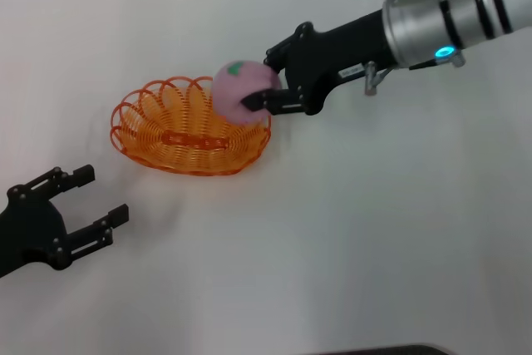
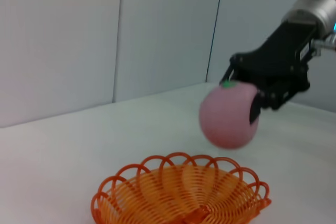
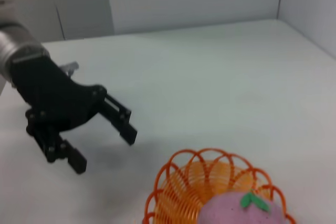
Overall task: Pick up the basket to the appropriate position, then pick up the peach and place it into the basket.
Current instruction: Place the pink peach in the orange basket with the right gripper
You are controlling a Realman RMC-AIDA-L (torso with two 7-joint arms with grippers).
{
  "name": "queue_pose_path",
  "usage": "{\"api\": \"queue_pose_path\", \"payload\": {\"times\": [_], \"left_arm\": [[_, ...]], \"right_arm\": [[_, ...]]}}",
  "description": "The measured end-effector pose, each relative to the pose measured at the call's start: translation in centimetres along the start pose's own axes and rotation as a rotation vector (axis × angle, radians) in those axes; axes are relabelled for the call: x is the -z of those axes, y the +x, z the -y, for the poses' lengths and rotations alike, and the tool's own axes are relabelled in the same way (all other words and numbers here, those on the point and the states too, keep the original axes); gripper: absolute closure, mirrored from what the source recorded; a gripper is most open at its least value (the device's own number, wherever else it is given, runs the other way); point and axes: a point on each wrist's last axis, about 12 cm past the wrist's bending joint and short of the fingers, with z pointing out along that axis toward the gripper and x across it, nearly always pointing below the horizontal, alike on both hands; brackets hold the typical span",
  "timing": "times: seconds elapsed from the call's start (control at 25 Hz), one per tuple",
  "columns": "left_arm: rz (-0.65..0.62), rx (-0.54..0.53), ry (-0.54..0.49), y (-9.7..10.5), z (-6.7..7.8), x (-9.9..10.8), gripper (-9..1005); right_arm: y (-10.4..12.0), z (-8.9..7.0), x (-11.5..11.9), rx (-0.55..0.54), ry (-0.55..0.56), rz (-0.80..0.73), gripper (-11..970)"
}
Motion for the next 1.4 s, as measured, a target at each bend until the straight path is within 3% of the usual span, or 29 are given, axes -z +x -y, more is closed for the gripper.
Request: {"api": "queue_pose_path", "payload": {"times": [0.72,1.4], "left_arm": [[0.026,-0.015,0.006,-0.4,0.1,0.3,227],[0.071,-0.029,0.010,-1.0,0.2,0.9,227]], "right_arm": [[-0.2,-0.6,-5.8,0.006,0.020,-0.070,604],[0.5,-0.9,-6.1,-0.012,0.019,-0.079,560]]}}
